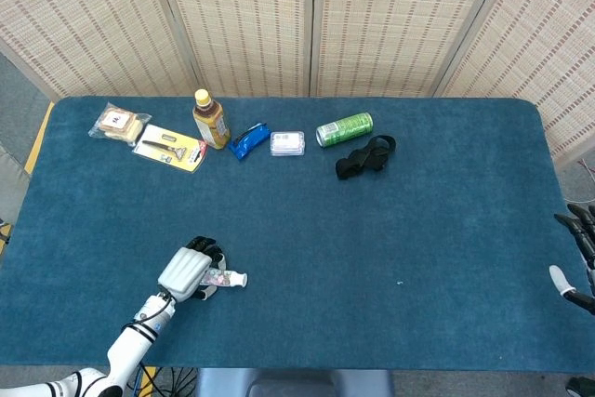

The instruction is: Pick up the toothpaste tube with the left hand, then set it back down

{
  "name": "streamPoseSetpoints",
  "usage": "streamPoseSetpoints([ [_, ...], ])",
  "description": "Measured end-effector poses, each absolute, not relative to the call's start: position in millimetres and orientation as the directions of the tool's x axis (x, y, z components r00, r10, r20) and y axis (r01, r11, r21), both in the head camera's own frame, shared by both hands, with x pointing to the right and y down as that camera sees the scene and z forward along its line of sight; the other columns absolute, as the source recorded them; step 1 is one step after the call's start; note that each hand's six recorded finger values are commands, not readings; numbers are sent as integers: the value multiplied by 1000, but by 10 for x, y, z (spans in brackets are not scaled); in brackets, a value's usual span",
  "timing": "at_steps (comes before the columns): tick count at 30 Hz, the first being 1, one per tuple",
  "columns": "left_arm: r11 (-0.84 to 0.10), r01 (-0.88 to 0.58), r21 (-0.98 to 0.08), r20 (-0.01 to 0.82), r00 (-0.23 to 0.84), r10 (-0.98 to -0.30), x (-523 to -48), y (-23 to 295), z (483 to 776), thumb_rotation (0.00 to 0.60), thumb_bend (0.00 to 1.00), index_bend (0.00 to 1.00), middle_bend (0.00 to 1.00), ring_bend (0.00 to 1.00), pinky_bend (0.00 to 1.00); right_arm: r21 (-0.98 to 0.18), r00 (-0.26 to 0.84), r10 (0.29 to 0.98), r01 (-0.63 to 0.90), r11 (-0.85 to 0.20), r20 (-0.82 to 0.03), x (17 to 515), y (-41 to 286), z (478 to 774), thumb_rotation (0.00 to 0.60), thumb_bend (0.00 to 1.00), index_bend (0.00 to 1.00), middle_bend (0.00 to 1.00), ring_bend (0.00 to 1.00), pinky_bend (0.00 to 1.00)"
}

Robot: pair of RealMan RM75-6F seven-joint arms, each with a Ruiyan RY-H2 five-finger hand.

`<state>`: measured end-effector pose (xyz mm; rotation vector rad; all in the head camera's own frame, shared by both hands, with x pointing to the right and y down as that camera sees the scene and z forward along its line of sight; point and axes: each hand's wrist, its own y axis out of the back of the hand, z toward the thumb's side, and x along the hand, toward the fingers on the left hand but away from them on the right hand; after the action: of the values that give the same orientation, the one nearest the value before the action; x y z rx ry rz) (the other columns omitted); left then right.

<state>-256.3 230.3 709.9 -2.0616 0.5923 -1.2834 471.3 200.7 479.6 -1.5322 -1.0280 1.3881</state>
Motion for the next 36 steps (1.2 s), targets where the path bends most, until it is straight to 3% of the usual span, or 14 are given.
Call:
streamPoseSetpoints([
  [11,-649,-141,-748,538,445,-716,-2706,2160,6933,600,326,566,580,397,296,-939,96,937,45,-340,-335,4622,2002,4792,600,270,164,121,0,0],
  [15,-639,-129,-758,533,442,-722,-2799,2098,6882,600,329,573,641,448,310,-937,138,930,37,-348,-341,4513,1982,4811,600,271,164,121,0,0],
  [23,-611,-69,-789,516,465,-719,-2833,1918,6680,600,341,574,687,477,315,-928,278,894,27,-372,-351,4111,1910,4863,600,271,164,121,0,0],
  [36,-576,10,-818,490,537,-687,-2553,1474,6051,600,358,571,692,480,315,-889,556,725,-57,-454,-406,3006,1837,5021,600,270,164,52,0,0],
])
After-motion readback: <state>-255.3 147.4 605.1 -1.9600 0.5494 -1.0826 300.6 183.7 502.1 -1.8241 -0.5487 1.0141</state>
